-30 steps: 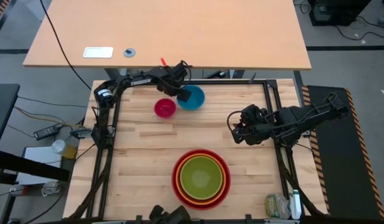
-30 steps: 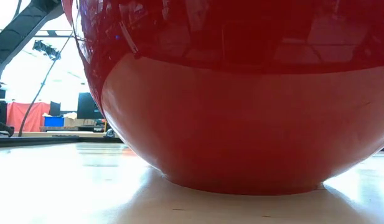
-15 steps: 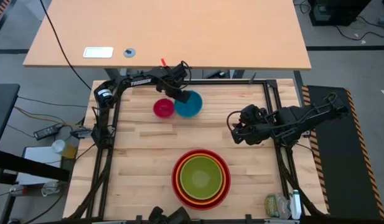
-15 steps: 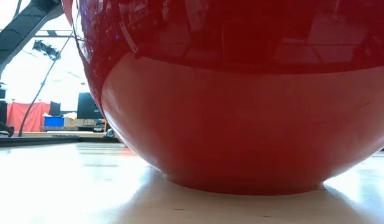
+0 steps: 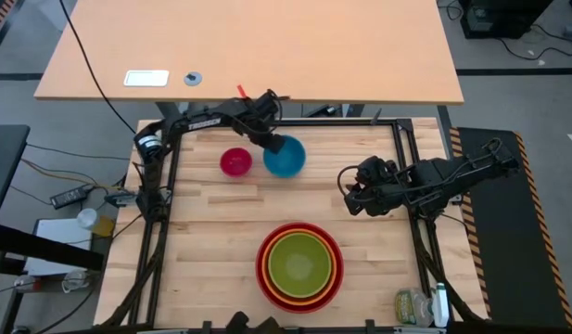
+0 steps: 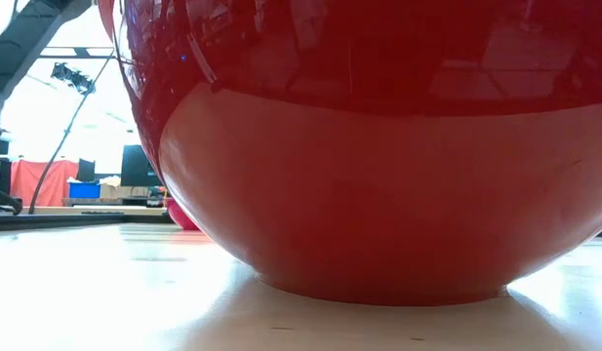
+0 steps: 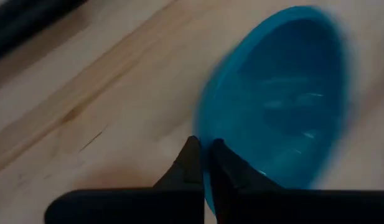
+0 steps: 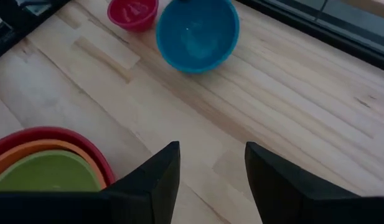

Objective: Nest bowls inside each other
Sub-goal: Stack the blue bowl on top of the green bowl

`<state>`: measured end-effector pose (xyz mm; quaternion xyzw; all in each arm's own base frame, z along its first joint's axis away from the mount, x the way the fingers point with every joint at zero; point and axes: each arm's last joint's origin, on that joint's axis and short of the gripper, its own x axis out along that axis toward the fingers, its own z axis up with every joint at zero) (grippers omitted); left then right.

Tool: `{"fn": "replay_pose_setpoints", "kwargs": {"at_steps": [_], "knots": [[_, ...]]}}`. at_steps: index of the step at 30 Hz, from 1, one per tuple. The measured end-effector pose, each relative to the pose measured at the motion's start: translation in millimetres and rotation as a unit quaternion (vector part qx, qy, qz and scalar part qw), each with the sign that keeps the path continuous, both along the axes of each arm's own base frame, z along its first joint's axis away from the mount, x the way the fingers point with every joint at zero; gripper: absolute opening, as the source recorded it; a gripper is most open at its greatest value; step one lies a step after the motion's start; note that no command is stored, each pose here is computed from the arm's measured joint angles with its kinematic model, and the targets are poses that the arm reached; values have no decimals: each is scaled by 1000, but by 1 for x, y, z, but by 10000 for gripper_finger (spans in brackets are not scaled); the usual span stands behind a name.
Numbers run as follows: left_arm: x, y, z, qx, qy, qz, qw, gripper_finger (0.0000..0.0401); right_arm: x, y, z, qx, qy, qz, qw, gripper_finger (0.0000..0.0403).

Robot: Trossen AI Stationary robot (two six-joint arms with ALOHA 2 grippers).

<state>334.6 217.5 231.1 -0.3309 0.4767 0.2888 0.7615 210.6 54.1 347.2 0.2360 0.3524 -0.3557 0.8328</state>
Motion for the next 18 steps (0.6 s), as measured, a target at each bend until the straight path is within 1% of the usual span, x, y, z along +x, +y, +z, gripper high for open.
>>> {"fn": "replay_pose_setpoints", "kwargs": {"at_steps": [4, 7, 9, 11, 13, 16, 18], "knots": [[0, -29, 38, 40, -39, -83, 995, 1, -2, -1, -1, -2, 11, 1, 1000, 187], [-3, -63, 65, 59, -55, -143, 986, 3, -3, -1, 2, -9, 5, 7, 1000, 187], [-5, -86, 78, 71, -56, -165, 982, 3, -3, -1, 3, -15, 5, 19, 1000, 187], [-5, -101, 83, 99, -38, -172, 979, 3, -1, -1, 3, -22, 4, 31, 999, 187], [-2, -105, 83, 119, -33, -180, 976, 3, 0, -1, 4, -27, 2, 41, 999, 187], [-1, -107, 80, 120, -20, -177, 977, 2, 5, -1, 6, -27, -10, 63, 998, 187], [0, -110, 76, 108, -9, -172, 979, 2, 8, -2, 7, -25, -16, 78, 997, 187]]}}
